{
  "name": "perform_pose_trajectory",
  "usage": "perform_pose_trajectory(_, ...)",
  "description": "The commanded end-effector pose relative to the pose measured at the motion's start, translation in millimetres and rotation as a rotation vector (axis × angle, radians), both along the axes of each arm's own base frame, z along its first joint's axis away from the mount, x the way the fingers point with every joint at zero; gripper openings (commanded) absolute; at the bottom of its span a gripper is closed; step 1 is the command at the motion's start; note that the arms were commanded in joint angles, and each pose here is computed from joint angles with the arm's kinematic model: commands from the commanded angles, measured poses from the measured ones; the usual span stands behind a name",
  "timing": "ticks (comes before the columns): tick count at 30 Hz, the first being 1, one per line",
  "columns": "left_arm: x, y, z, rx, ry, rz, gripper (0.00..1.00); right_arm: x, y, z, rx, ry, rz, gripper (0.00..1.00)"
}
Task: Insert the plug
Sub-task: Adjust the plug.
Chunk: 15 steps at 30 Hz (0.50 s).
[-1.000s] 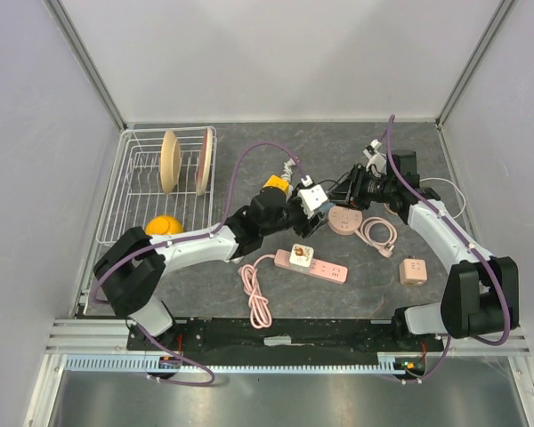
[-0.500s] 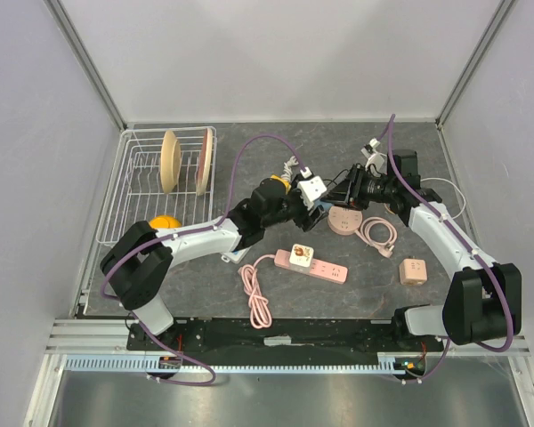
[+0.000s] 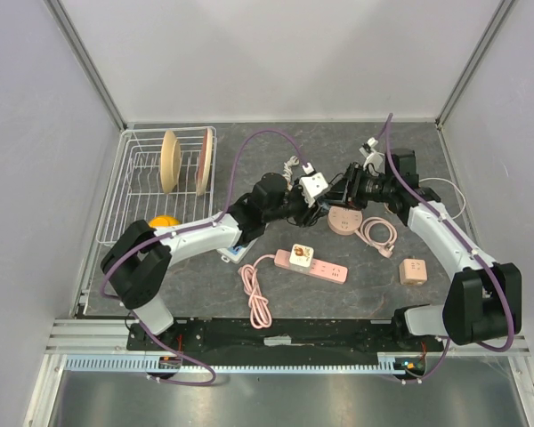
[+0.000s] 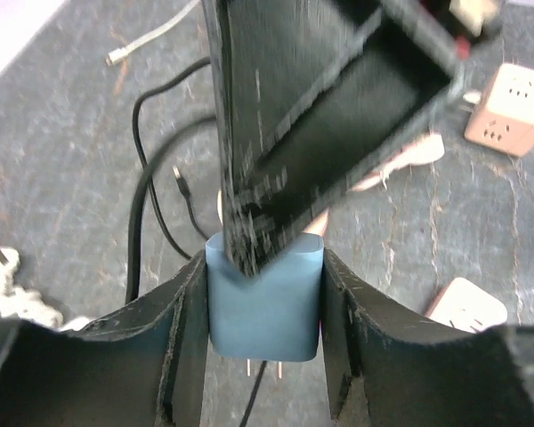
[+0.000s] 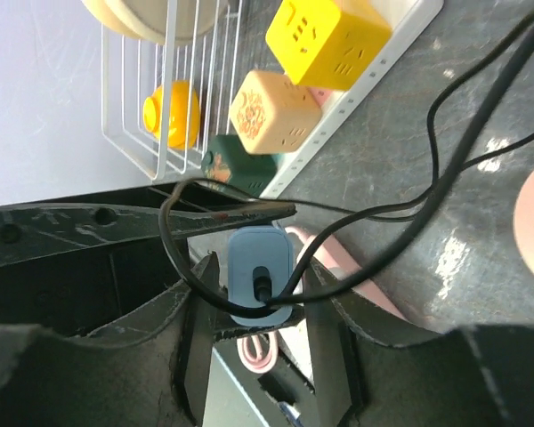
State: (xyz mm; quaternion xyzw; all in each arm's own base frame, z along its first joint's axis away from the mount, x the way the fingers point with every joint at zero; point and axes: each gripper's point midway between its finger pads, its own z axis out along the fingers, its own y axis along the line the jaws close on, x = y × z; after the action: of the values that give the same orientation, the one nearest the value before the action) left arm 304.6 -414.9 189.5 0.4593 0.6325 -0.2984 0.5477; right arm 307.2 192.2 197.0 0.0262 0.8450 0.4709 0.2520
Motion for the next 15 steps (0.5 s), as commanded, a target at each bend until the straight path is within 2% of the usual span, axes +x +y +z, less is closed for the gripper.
perform_pose_trajectory(1,-8,15,12,-0.001,0.100,-0.022,0.02,35,-13,35,-0.057,-0.179,-0.081,0.50)
perform_pose_trajectory(4,-23,23,17,0.011,0.137,-0.072,0.02,51,-23,40,-0.126,-0.237,-0.115,0.51)
perform_pose_trajectory(8,-35,30,28,0.006,0.168,-0.106,0.02,63,-36,22,-0.236,-0.241,-0.142,0.51)
perform_pose_trajectory(15,-50,41,66,-0.084,0.281,-0.220,0.02,113,-94,7,-0.558,-0.283,-0.344,0.51)
